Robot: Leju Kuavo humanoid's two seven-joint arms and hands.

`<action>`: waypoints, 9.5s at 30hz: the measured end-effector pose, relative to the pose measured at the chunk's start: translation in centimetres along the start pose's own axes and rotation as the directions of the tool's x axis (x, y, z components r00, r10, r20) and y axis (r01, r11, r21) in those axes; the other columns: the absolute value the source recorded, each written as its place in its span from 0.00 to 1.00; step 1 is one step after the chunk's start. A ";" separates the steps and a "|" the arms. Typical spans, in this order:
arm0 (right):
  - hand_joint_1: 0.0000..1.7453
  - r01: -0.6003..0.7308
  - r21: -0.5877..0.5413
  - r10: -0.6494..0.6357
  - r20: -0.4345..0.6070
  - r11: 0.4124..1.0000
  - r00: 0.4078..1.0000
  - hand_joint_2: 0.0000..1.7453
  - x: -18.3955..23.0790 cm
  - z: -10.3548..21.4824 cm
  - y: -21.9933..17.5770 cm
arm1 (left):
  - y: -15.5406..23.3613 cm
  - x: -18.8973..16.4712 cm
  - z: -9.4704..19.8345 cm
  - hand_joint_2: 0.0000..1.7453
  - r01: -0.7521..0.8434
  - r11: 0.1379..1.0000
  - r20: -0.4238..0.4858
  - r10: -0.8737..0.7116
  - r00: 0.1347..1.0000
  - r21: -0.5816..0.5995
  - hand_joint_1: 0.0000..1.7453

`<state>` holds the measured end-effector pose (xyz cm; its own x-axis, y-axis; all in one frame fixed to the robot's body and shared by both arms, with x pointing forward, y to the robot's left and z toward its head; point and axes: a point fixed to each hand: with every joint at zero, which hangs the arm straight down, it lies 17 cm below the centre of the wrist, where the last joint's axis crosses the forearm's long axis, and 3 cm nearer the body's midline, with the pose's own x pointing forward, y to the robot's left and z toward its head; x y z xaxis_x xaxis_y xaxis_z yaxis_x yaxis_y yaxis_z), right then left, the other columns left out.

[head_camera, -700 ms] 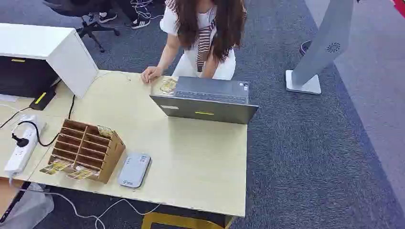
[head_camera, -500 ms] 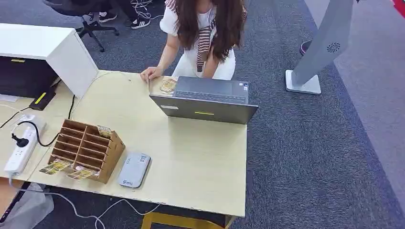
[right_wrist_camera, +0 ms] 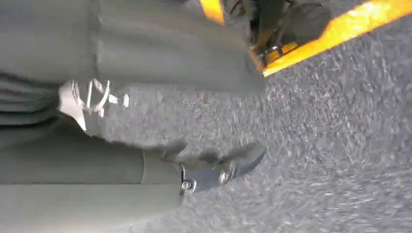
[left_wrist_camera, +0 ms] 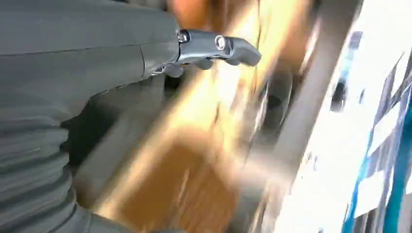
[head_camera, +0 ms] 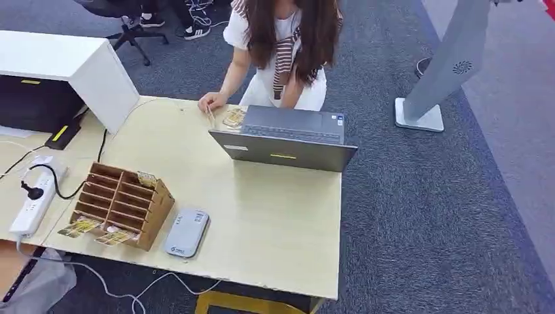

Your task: Pass the card to the sensor for recognition and then transmit it.

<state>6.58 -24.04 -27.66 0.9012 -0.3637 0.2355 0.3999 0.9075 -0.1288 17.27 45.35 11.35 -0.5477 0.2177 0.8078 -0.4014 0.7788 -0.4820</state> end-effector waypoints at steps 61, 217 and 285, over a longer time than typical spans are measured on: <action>0.00 -0.418 0.152 0.421 0.017 0.895 0.907 1.00 -0.3 0.9 4.2 | -26.5 -3.5 -26.4 1.00 0.949 -0.252 0.565 -0.762 -0.315 0.188 0.00; 0.00 -0.482 0.165 0.484 0.026 0.861 0.875 1.00 -1.0 1.2 4.9 | -35.4 -5.0 -29.3 1.00 0.906 -0.327 0.606 -0.674 -0.423 0.269 1.00; 0.00 -0.345 0.114 0.351 -0.040 0.932 0.935 1.00 -1.6 0.8 3.0 | -26.0 -6.6 -3.5 1.00 0.998 -0.057 0.755 -0.656 -0.024 -0.018 0.00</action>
<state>6.24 -20.54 -27.69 0.9902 -0.0297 0.1364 0.0425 0.9949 -0.0917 33.90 25.78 19.74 -0.2778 -0.9598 0.0409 -0.5104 0.1835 0.8401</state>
